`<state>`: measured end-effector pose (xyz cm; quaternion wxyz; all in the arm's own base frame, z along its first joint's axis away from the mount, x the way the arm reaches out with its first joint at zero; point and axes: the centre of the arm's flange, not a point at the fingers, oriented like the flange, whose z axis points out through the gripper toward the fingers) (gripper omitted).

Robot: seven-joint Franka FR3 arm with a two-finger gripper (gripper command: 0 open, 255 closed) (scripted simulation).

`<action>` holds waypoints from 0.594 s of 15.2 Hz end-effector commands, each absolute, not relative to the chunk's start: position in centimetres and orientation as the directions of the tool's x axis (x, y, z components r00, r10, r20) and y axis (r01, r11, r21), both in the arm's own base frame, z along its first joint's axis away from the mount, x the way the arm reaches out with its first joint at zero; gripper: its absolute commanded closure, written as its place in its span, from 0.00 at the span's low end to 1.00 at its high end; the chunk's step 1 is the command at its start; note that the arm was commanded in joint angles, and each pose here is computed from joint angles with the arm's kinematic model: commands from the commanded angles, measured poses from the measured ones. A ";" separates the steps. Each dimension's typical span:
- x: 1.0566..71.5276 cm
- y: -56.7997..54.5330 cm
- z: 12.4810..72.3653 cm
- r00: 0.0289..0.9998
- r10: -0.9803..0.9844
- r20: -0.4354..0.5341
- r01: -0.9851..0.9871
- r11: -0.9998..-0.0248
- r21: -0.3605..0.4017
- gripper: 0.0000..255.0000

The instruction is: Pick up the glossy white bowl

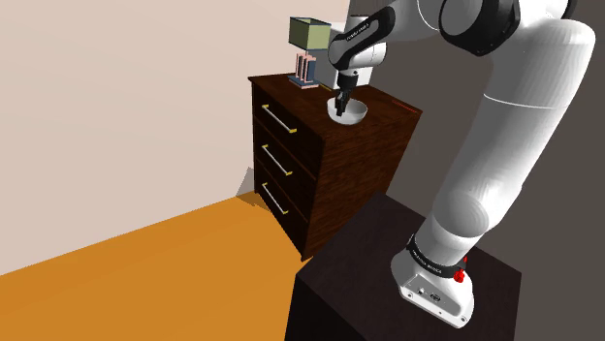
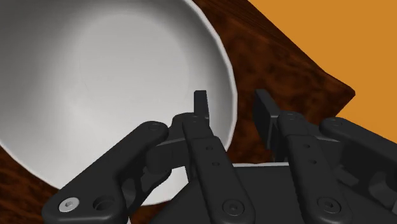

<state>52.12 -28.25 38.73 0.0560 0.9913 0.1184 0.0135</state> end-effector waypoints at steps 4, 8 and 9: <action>52.1 -28.2 38.7 0.972 0.236 0.014 0.233 -0.966 0.114 1.00; 52.1 -28.2 38.7 0.972 0.236 0.014 0.233 -0.966 0.114 1.00; 52.1 -28.2 39.2 0.972 0.236 0.014 0.233 -0.966 0.114 1.00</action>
